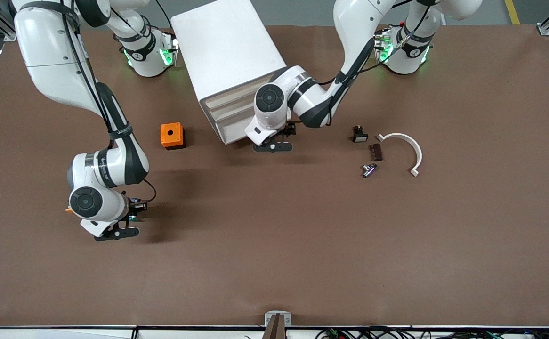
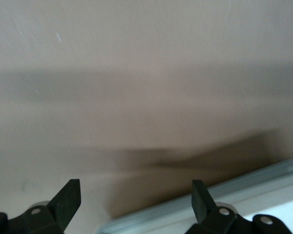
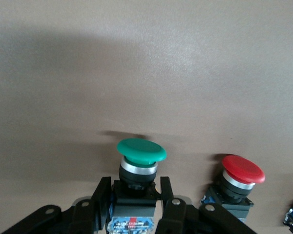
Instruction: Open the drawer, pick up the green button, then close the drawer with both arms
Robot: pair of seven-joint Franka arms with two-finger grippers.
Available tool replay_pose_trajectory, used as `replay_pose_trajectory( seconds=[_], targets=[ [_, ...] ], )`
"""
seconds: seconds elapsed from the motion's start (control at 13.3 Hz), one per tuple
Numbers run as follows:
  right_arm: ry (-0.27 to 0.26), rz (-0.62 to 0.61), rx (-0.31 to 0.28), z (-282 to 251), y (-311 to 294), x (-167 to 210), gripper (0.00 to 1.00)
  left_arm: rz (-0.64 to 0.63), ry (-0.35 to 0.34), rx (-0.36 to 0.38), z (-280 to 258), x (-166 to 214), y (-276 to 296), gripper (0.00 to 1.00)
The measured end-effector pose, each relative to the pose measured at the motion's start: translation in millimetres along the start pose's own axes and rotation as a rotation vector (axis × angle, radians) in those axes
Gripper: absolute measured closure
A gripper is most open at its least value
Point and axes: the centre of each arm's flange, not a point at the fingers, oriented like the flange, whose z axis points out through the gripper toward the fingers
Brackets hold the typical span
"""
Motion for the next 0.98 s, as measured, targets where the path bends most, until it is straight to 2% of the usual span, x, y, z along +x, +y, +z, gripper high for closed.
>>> replay_pose_trajectory(
  seconds=[0.3,0.53,0.6,0.83,0.98],
  targets=[
    [-0.009,-0.009,-0.001,6,-6,-3,0.55,-0.010,-0.082,0.005,9,-23,9,0.00],
    [-0.010,-0.008,-0.001,6,-6,-3,0.51,-0.026,-0.105,0.004,16,-32,15,0.00],
    [-0.009,-0.005,-0.002,6,-4,-3,0.44,-0.037,-0.108,0.006,18,-32,15,0.00],
    [0.015,0.008,-0.003,-7,3,1,0.14,-0.075,-0.095,-0.011,7,-17,10,0.00],
    [0.037,0.018,-0.005,-31,10,2,0.00,-0.164,-0.057,-0.066,-39,39,-21,0.00]
  ],
)
